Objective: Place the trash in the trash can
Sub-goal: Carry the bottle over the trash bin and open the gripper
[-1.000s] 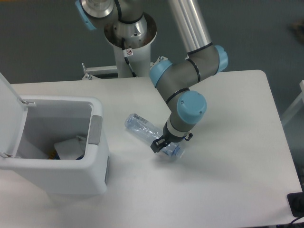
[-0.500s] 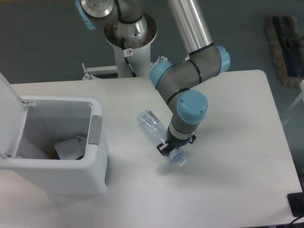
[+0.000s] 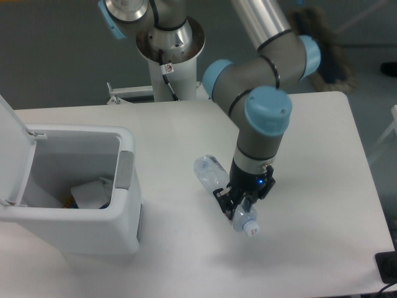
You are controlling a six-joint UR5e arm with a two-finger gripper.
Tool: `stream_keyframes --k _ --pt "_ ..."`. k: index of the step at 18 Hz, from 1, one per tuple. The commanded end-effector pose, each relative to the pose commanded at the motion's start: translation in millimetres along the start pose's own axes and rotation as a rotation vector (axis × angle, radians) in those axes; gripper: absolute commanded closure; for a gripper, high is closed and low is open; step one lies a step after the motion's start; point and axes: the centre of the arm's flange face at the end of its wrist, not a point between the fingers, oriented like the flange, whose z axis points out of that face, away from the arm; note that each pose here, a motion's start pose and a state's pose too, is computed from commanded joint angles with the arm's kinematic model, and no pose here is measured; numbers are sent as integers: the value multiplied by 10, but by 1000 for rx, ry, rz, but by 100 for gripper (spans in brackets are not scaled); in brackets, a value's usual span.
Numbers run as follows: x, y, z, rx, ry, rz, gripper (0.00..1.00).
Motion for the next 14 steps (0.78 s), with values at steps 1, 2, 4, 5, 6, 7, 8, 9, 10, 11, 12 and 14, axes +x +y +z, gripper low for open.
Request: stream_keyframes --k 1,2,4,5,6,7,8,9,10,11,12,14 --pt "111 -124 -142 59 61 21 58" --pt "191 -202 -243 102 124 36 58" --pt "365 -320 -464 173 312 63 58" --pt "429 -358 -637 205 369 76 59" --pt "482 -389 -864 244 427 93 59" --pt "553 -393 -1005 270 464 122 59" --pt "607 -388 -1094 293 517 164 59" --pt "579 -388 -1196 336 596 225 59" --pt "559 -394 -1284 382 680 283 59" --pt "533 -396 -1348 408 721 307 59" --pt "586 -370 -1455 432 756 333 59" --pt "741 -311 -1523 434 768 358 59"
